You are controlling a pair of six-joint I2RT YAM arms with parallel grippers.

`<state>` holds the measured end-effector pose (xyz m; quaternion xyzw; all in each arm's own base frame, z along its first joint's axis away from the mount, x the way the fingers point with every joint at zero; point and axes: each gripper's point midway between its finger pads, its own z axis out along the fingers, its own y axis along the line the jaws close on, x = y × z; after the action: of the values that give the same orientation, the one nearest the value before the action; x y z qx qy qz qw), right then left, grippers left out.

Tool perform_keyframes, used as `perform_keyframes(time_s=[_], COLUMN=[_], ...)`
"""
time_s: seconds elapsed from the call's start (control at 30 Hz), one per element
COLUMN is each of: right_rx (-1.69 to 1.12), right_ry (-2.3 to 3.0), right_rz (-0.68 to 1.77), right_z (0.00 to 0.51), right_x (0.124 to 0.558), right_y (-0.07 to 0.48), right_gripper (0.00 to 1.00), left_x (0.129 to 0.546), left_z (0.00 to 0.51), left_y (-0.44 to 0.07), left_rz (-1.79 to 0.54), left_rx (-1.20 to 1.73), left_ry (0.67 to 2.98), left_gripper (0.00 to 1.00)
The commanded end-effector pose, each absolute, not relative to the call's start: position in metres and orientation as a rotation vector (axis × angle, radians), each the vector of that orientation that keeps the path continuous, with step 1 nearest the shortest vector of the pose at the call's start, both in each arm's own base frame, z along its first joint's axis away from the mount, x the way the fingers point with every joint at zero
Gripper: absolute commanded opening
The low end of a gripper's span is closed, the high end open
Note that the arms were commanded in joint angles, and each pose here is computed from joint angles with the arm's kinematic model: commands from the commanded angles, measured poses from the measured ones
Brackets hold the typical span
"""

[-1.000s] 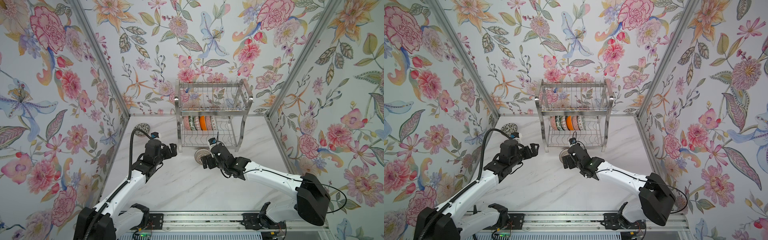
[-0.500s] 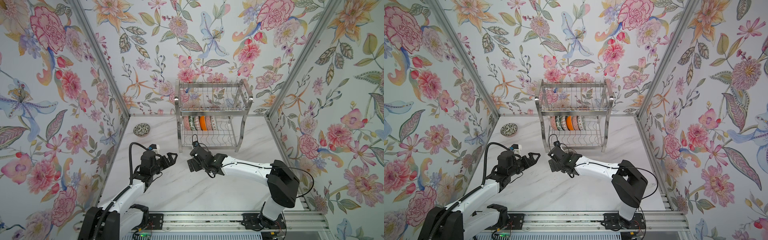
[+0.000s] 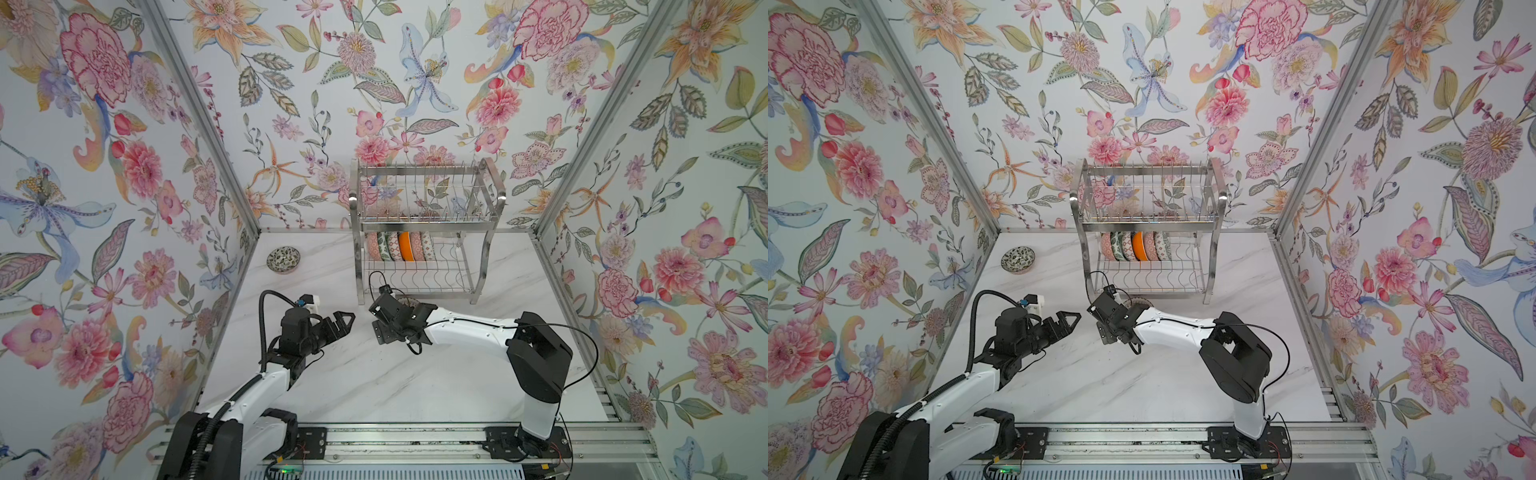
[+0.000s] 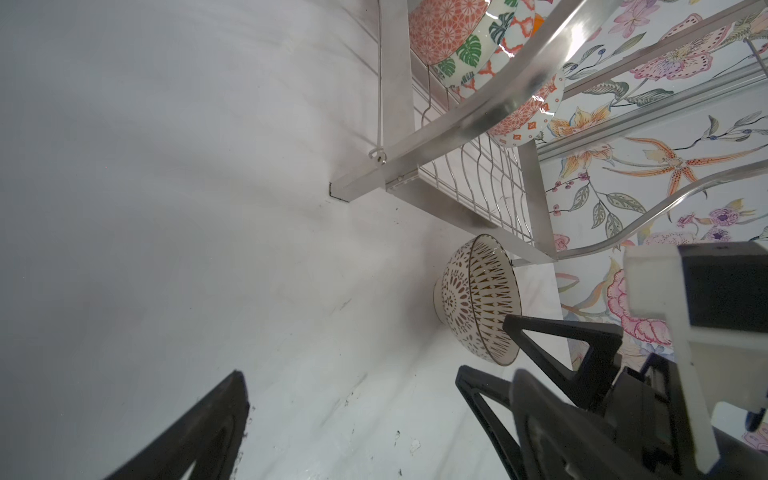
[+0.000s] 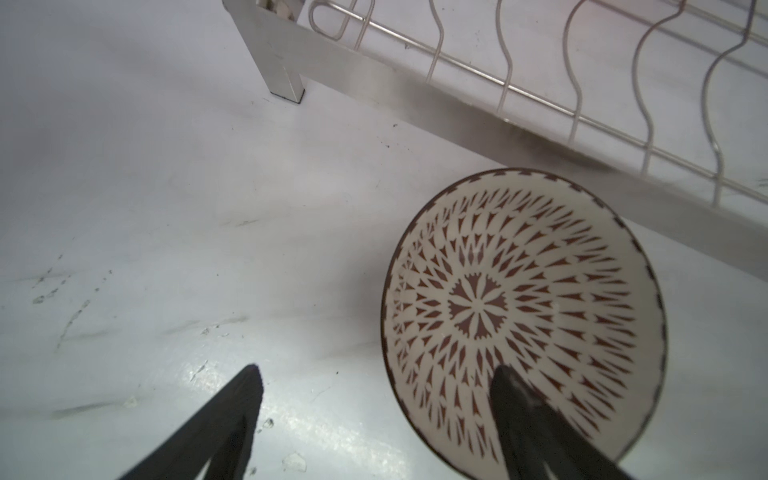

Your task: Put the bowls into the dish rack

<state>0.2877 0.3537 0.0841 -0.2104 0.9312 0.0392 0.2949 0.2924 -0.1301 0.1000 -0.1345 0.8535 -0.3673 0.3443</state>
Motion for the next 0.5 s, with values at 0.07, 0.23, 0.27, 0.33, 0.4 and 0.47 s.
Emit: perform_keyframes(time_s=[0.07, 0.23, 0.27, 0.33, 0.4, 0.47], right_rx=[-0.556, -0.551, -0.549, -0.547, -0.544, -0.539], right_ry=[2.488, 2.491, 2.494, 2.496, 2.495, 2.495], right_rz=[0.03, 0.025, 0.021, 0.014, 0.01, 0.008], right_z=[0.078, 0.074, 0.073, 0.073, 0.073, 0.073], right_x=[0.295, 0.3, 0.302, 0.304, 0.306, 0.308], right_y=[0.353, 0.358, 0.357, 0.357, 0.356, 0.355], right_gripper=[0.79, 0.73, 0.71, 0.66, 0.59, 0.52], left_x=[0.295, 0.294, 0.294, 0.294, 0.294, 0.294], left_z=[0.103, 0.096, 0.095, 0.095, 0.095, 0.094], left_y=[-0.132, -0.129, -0.129, -0.129, -0.128, -0.127], left_rz=[-0.974, -0.958, -0.959, -0.96, -0.953, -0.945], left_rx=[-0.319, -0.322, -0.324, -0.321, -0.32, -0.319], left_ry=[2.199, 2.216, 2.218, 2.217, 2.217, 2.22], left_gripper=[0.99, 0.99, 0.99, 0.99, 0.99, 0.99])
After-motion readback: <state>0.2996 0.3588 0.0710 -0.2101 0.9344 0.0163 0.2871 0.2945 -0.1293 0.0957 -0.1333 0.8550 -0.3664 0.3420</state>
